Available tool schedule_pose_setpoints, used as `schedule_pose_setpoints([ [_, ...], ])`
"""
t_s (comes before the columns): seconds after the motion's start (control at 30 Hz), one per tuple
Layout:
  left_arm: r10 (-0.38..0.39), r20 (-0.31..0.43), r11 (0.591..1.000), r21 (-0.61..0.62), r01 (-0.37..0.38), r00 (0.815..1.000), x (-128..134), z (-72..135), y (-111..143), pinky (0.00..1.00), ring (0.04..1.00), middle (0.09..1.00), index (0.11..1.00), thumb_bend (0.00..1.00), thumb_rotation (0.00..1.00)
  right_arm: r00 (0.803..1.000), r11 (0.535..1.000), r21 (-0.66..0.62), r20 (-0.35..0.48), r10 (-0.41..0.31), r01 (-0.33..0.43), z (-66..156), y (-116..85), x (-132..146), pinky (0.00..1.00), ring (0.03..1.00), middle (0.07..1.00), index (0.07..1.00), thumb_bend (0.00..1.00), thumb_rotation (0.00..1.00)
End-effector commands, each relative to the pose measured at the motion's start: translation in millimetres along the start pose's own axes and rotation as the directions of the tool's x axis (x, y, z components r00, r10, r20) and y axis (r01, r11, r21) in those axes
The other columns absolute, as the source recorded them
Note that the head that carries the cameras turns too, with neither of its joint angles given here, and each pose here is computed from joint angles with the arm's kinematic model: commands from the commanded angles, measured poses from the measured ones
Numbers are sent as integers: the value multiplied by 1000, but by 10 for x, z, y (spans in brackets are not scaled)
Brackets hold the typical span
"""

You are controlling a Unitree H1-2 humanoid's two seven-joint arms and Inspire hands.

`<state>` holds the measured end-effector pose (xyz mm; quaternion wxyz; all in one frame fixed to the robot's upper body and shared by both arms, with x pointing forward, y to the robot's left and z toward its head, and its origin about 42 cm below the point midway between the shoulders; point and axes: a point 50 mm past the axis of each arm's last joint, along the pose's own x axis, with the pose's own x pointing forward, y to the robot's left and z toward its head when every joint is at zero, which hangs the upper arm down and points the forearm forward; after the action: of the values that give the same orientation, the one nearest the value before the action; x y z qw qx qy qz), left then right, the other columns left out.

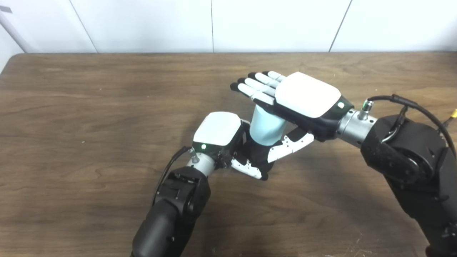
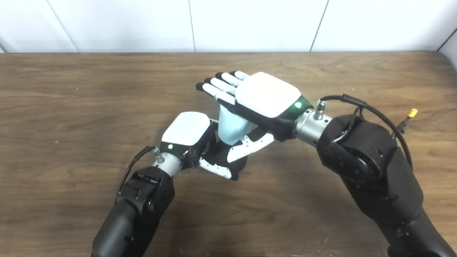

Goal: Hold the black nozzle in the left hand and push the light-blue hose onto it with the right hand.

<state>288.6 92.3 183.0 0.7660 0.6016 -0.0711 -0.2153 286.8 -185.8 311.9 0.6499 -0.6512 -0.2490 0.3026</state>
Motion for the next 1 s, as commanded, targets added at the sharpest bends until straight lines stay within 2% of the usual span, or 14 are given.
schedule_pose_setpoints([
  [0.0,-23,9,999,-26,24,1000,-10,18,-21,441,549,530,466,519,0,1000,999,-32,27,-6,7,55,-11,-28,1000,1000,1000,1000,690,995],
  [0.47,-11,2,1000,13,11,1000,-4,36,-33,443,540,532,463,519,0,998,998,-7,31,60,-60,53,269,-74,1000,1000,1000,985,687,1000],
  [0.6,-11,10,1000,2,11,1000,-8,31,-32,464,560,536,459,518,0,993,994,13,32,111,-111,53,332,-74,1000,1000,997,986,706,1000],
  [0.77,-4,26,1000,6,4,1000,-14,18,-38,433,526,526,467,520,0,981,981,23,28,190,-191,67,404,-74,1000,1000,1000,996,746,1000],
  [0.97,-22,23,1000,18,22,999,-12,24,-17,421,511,519,470,521,0,972,972,33,33,233,-234,90,509,-50,1000,1000,982,962,765,1000],
])
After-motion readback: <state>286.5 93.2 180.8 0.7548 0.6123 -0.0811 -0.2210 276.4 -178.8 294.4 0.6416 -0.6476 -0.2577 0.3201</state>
